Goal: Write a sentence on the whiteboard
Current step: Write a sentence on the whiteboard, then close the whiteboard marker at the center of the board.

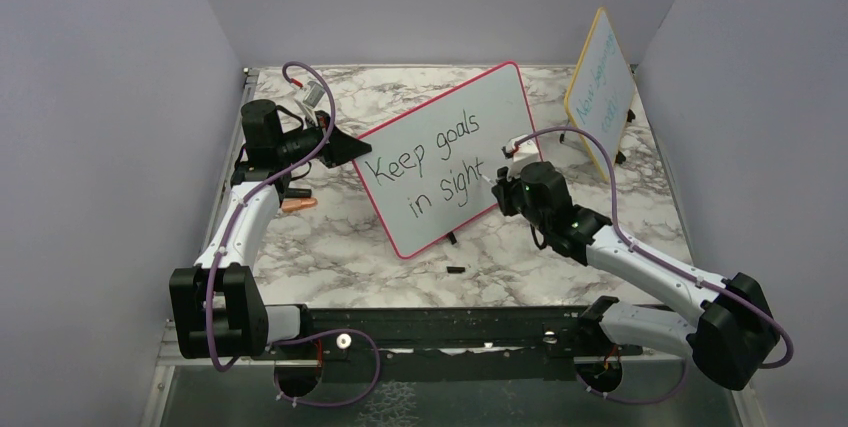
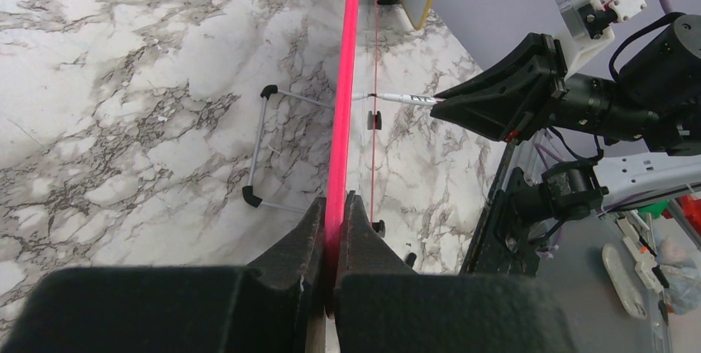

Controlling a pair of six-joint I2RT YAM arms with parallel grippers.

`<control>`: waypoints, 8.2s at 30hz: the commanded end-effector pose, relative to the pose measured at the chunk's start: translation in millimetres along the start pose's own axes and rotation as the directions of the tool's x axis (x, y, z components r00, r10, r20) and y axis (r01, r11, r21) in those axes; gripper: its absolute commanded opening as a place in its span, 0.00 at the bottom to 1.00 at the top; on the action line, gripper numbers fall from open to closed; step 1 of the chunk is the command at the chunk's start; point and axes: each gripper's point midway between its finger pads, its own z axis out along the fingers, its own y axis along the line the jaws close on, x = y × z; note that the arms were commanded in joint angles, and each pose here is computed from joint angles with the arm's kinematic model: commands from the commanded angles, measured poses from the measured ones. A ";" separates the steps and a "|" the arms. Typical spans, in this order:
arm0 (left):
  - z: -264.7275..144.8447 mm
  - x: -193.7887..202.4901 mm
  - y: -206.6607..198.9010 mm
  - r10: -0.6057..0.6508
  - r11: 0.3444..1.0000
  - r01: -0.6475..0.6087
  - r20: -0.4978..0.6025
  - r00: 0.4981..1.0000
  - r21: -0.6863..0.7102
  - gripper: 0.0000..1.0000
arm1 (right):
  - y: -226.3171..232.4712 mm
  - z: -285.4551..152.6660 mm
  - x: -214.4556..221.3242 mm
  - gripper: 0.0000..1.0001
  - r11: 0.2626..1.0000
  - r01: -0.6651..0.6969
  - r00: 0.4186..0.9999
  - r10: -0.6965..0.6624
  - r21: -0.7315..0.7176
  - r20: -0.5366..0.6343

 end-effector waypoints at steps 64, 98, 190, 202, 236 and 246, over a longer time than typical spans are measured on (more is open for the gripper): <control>-4.7 -0.5 16.8 -0.020 0.985 0.021 0.006 1.000 -0.170 0.55 | -34.1 -46.1 -41.6 0.00 0.990 -0.094 0.984 0.076 0.104 0.162; -17.6 44.0 -99.5 0.106 0.971 -0.115 -0.056 0.993 -0.211 0.96 | -56.1 -125.9 -84.4 0.00 0.981 -0.150 0.945 0.106 0.122 0.309; 41.8 101.7 -152.8 0.843 0.435 -0.893 -0.401 0.359 0.116 0.00 | 11.7 -152.3 -105.9 0.00 0.966 0.052 0.953 0.028 -0.253 0.302; 34.7 88.0 -163.3 0.948 0.239 -0.957 -0.253 0.194 0.163 0.00 | 83.4 -164.7 -98.2 0.00 0.756 0.203 0.972 -0.078 -0.622 0.222; 39.1 99.5 -177.1 0.968 0.228 -0.948 -0.159 0.195 0.223 0.00 | 103.2 -150.7 -87.3 0.01 0.676 0.196 0.980 -0.102 -0.711 0.173; 39.8 102.5 -167.5 0.961 0.227 -0.948 -0.210 0.181 0.222 0.00 | 101.3 -147.0 -86.3 0.01 0.686 0.194 0.980 -0.111 -0.701 0.163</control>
